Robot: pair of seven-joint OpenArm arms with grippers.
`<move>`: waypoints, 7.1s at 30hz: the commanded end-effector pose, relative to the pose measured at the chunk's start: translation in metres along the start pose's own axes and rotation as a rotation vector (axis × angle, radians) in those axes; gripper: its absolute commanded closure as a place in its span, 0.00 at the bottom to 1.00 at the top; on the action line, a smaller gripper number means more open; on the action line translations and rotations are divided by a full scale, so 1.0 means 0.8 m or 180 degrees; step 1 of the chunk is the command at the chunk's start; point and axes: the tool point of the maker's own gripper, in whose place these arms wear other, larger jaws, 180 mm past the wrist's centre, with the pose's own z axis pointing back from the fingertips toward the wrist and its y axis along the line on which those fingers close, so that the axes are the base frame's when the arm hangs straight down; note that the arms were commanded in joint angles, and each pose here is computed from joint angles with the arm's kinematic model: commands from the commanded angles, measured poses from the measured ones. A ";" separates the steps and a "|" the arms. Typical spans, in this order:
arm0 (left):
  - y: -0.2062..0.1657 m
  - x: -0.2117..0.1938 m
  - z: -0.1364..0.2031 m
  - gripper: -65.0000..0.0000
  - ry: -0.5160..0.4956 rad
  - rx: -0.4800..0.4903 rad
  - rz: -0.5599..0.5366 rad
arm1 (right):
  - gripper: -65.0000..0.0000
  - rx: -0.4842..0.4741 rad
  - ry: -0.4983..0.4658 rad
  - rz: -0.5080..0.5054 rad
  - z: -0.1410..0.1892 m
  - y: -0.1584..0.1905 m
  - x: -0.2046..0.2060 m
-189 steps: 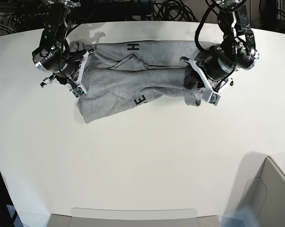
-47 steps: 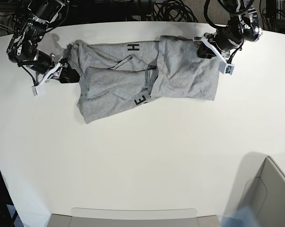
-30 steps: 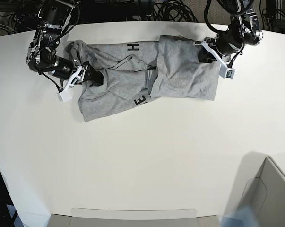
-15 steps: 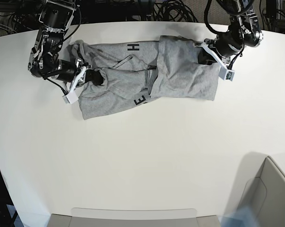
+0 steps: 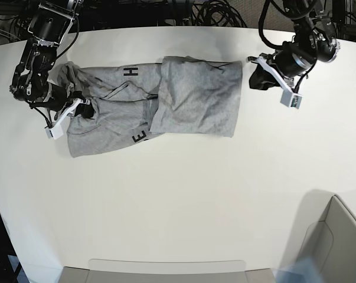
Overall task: Fold the T-shirt properly
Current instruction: 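Fold the held end with the right gripper over onto the stacked shirt, then press and square the folded bundle with both grippers, then release, then drag the folded shirt with the left gripper away from the right gripper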
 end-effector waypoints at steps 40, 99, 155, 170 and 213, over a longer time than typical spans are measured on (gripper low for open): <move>0.084 -0.007 0.040 0.84 0.0183 0.0490 -0.0051 | 1.00 0.0183 0.0338 0.0083 -0.046 0.339 -0.012; 0.080 -0.002 0.022 0.85 0.0123 0.0367 -0.0103 | 0.80 0.0488 -0.0929 0.2348 -0.099 0.485 0.014; 0.040 0.148 -0.139 0.97 -0.0363 0.0342 -0.0428 | 0.98 0.0789 0.0683 0.2691 -0.097 0.313 -0.169; -0.013 0.139 -0.038 0.97 -0.1104 0.0364 -0.0492 | 0.99 0.0088 -0.0850 0.1979 -0.004 0.280 0.028; 0.208 -0.019 -0.107 0.97 -0.0996 0.0832 0.0418 | 0.99 -0.0469 -0.0800 0.1530 0.021 0.188 0.021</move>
